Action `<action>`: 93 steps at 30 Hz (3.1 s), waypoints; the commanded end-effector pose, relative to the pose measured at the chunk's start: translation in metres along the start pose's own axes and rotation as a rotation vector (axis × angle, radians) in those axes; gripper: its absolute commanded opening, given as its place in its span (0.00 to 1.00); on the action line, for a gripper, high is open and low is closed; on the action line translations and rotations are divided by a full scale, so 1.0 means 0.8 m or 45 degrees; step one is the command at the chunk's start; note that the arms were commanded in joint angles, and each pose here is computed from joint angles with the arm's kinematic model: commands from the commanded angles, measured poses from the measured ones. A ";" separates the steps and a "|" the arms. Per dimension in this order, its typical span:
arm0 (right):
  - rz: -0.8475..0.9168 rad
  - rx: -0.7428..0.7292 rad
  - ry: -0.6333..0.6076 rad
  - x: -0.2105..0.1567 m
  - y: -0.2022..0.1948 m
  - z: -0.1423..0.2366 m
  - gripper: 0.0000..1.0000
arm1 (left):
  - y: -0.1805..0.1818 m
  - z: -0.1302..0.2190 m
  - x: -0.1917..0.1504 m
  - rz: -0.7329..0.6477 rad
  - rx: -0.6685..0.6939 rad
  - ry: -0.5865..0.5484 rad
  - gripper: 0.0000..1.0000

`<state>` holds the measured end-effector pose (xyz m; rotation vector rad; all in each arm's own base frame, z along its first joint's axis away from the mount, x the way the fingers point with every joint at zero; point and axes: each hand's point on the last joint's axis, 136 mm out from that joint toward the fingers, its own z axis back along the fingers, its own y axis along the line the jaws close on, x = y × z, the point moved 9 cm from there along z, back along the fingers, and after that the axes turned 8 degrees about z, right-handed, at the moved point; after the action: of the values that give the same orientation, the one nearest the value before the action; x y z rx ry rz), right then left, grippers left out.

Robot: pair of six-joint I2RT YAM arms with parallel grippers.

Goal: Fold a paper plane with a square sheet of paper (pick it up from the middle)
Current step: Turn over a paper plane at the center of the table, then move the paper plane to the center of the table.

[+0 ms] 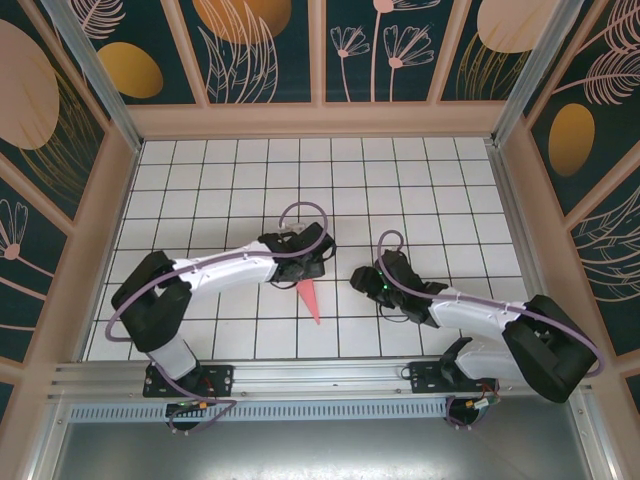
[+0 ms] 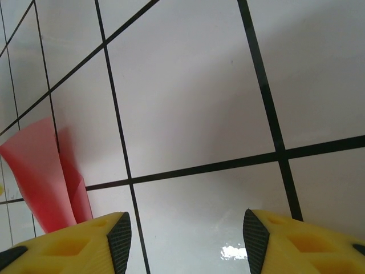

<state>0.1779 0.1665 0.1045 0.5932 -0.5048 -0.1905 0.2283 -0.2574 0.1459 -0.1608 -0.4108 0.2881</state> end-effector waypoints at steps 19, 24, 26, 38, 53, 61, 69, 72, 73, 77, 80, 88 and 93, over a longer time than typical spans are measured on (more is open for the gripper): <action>0.139 0.268 0.131 0.013 0.055 -0.021 0.58 | 0.032 0.013 0.003 0.025 0.173 -0.102 0.50; 0.218 0.319 0.200 0.011 0.076 -0.033 0.58 | 0.040 0.009 -0.003 0.024 0.172 -0.084 0.38; 0.247 0.337 0.229 0.008 0.084 -0.039 0.58 | 0.046 0.010 -0.004 0.026 0.169 -0.092 0.34; 0.339 0.415 0.373 -0.014 0.116 -0.075 0.57 | 0.061 0.014 -0.006 0.042 0.111 -0.114 0.21; 0.382 0.487 0.455 -0.029 0.128 -0.089 0.53 | 0.065 0.006 -0.010 0.026 0.115 -0.099 0.20; 0.457 0.488 0.476 -0.039 0.130 -0.089 0.54 | 0.064 0.006 -0.010 0.019 0.114 -0.096 0.19; 0.483 0.354 0.495 -0.047 0.120 -0.105 0.44 | 0.066 0.009 -0.009 0.024 0.113 -0.105 0.19; 0.504 0.338 0.498 -0.049 0.121 -0.106 0.39 | 0.067 0.010 -0.010 0.023 0.112 -0.105 0.19; 0.509 0.332 0.495 -0.050 0.121 -0.107 0.39 | 0.068 0.010 -0.010 0.024 0.112 -0.105 0.19; 0.520 0.324 0.497 -0.051 0.121 -0.107 0.36 | 0.067 0.010 -0.010 0.024 0.110 -0.104 0.19; 0.531 0.323 0.493 -0.052 0.120 -0.106 0.32 | 0.068 0.011 -0.010 0.026 0.108 -0.106 0.18; 0.556 0.326 0.492 -0.052 0.119 -0.105 0.25 | 0.069 0.013 -0.009 0.043 0.090 -0.119 0.18; 0.561 0.323 0.471 -0.047 0.125 -0.102 0.12 | 0.064 0.020 -0.007 0.055 0.017 -0.125 0.18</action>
<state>0.1889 0.2964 0.0865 0.7526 -0.2810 0.3889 0.2031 -0.2079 0.1384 -0.0854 -0.4741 0.3418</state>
